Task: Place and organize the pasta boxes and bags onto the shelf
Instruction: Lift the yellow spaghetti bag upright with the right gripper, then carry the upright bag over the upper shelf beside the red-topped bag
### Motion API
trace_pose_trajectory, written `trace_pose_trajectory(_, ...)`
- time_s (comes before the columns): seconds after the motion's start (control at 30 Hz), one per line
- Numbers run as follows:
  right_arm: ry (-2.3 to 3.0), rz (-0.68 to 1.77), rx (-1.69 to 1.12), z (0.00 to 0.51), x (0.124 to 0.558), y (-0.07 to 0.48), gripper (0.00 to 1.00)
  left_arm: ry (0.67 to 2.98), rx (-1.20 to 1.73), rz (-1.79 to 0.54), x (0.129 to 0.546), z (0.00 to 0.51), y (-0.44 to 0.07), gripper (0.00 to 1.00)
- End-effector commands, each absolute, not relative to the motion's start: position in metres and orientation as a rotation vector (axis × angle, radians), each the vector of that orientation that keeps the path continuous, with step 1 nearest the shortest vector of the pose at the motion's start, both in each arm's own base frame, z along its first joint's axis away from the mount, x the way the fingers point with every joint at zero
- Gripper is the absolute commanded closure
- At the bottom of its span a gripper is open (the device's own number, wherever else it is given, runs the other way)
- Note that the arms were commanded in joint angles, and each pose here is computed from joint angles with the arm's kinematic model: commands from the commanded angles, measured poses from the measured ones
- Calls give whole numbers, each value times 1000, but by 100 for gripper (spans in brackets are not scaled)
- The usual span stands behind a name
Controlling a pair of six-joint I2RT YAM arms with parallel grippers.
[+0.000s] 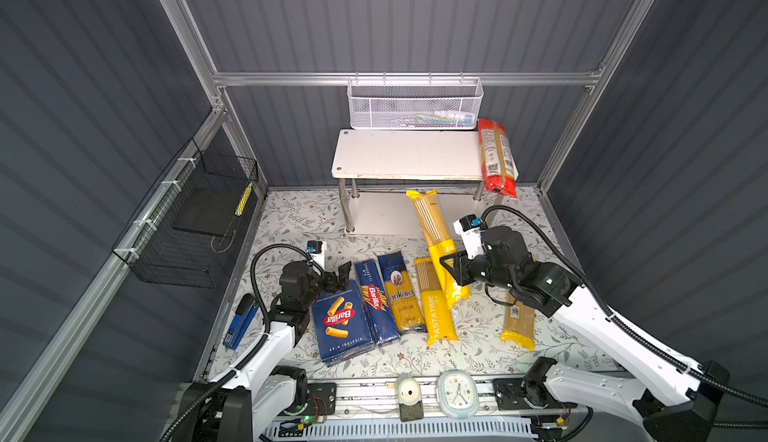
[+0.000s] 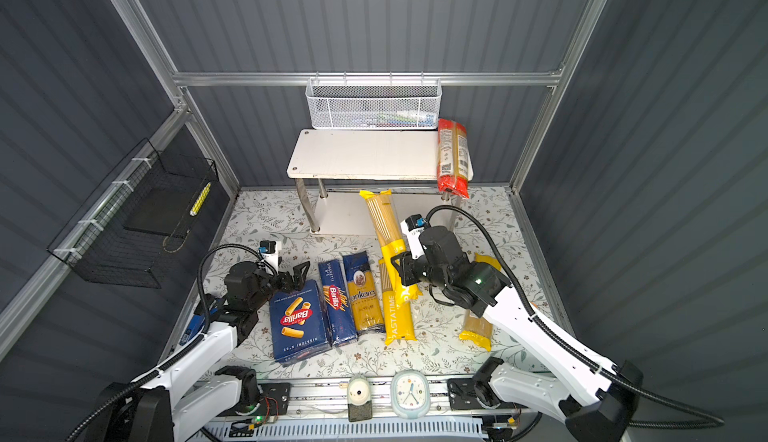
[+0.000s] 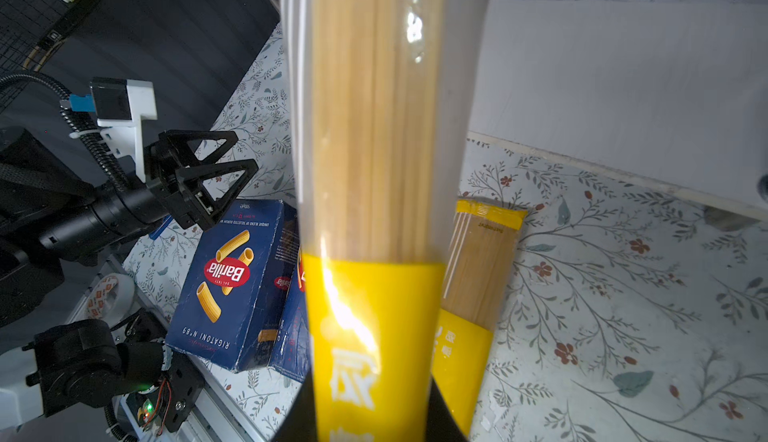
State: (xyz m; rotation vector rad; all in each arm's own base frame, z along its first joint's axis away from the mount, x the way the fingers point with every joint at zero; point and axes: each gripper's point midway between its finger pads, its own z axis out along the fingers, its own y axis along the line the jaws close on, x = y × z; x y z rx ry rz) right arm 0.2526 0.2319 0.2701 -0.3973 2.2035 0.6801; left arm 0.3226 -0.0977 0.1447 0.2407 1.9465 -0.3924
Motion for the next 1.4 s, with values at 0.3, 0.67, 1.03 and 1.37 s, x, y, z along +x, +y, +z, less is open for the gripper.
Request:
trace_pose_trajectory(0.3, 1915, 677, -351, 390, 276, 231, 99, 1919, 239, -383, 321, 150, -96, 1)
trace_pose_trajectory(0.67, 1899, 625, -315, 426, 307, 240, 98, 1920, 233, -379, 322, 150, -95, 1)
trace_pose_trajectory(1.03, 1844, 544, -258, 468, 359, 221, 97, 1913, 237, -383, 320, 151, -96, 0)
trace_pose_trajectory(1.37, 1844, 465, -211, 489, 402, 199, 97, 1916, 238, -383, 321, 151, -96, 1)
